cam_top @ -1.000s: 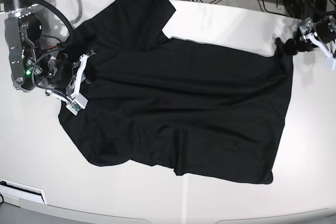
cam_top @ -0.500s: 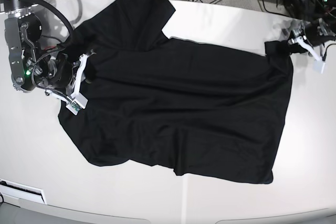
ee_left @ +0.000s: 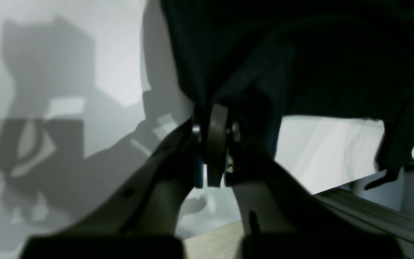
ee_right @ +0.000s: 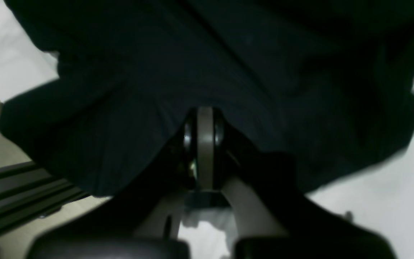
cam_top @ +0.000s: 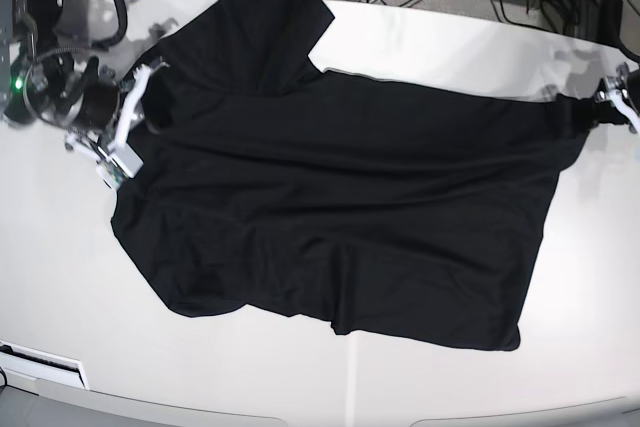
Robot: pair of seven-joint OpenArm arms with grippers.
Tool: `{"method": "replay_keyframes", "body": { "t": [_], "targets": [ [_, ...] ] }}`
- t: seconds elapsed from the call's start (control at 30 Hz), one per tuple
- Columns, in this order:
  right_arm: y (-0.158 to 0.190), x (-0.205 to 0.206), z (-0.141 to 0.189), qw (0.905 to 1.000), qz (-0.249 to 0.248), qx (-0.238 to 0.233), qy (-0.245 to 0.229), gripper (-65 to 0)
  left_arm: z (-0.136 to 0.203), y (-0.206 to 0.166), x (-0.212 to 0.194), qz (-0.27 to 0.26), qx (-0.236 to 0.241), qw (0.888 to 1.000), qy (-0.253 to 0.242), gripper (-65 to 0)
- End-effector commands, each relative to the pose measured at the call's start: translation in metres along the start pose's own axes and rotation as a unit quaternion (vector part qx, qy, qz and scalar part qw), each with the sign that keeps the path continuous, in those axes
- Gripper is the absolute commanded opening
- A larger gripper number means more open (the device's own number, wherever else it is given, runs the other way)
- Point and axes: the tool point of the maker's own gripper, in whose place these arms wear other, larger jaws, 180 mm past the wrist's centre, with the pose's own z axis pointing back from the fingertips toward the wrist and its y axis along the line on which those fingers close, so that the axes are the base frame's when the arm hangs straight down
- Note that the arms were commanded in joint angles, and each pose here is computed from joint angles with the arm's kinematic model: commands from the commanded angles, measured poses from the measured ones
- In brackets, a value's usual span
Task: Layout the t-shirt on the table in an organized manner, then fold the t-shirt properly
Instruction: 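Lift the shirt edge with the right gripper and pull it away from the left gripper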
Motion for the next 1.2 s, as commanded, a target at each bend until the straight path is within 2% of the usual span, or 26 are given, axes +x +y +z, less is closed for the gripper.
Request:
{"method": "replay_keyframes", "body": {
  "t": [0.0, 0.03, 0.17, 0.23, 0.43, 0.53, 0.73, 0.83, 0.97, 1.0, 1.17],
  "targets": [
    [-0.002, -0.003, 0.006, 1.0, -0.005, -0.004, -0.005, -65.0, 0.01, 0.003, 0.017, -0.015, 0.003, 1.0, -0.016, -65.0],
    [-0.003, -0.013, 0.007, 0.9998, -0.019, -0.009, 0.004, -64.2, 0.01, 0.003, 0.016, -0.015, 0.003, 1.0, -0.013, -65.0],
    [-0.006, -0.049, 0.013, 0.9956, -0.082, -0.032, 0.032, -43.1, 0.011, 0.003, 0.017, -0.015, 0.003, 1.0, -0.013, -65.0],
    [-0.007, -0.06, 0.014, 0.9921, -0.114, -0.041, 0.033, -35.8, 0.011, 0.0, 0.02, -0.01, -0.006, 1.0, -0.022, -65.0],
    [-0.021, -0.082, 0.015, 0.977, -0.208, -0.047, -0.008, -32.8, 0.011, -0.003, 0.021, -0.004, -0.014, 1.0, -0.024, -65.0],
    [-0.022, -0.087, 0.017, 0.9643, -0.259, -0.017, -0.052, -28.6, 0.011, -0.003, 0.021, -0.004, -0.014, 1.0, -0.024, -65.0],
    [-0.034, -0.101, 0.023, 0.9353, -0.338, -0.002, -0.106, -28.6, 0.011, -0.005, 0.023, -0.001, -0.019, 0.999, -0.03, -65.0],
    [-0.033, -0.114, 0.011, 0.9247, -0.369, 0.01, -0.093, -28.6, 0.011, -0.005, 0.023, -0.001, -0.02, 0.999, -0.03, -65.0],
    [-0.022, -0.119, -0.01, 0.9131, -0.397, 0.053, -0.077, -28.6, 0.011, -0.005, 0.023, -0.001, -0.019, 0.999, -0.03, -65.0],
    [-0.017, -0.117, -0.014, 0.9118, -0.399, 0.066, -0.07, -28.6, 0.011, -0.005, 0.023, -0.001, -0.019, 0.999, -0.03, -65.0],
    [0.006, -0.117, -0.027, 0.9177, -0.383, 0.101, -0.035, -28.7, 0.011, -0.005, 0.023, -0.001, -0.019, 0.999, -0.03, -65.0]
  ]
}}
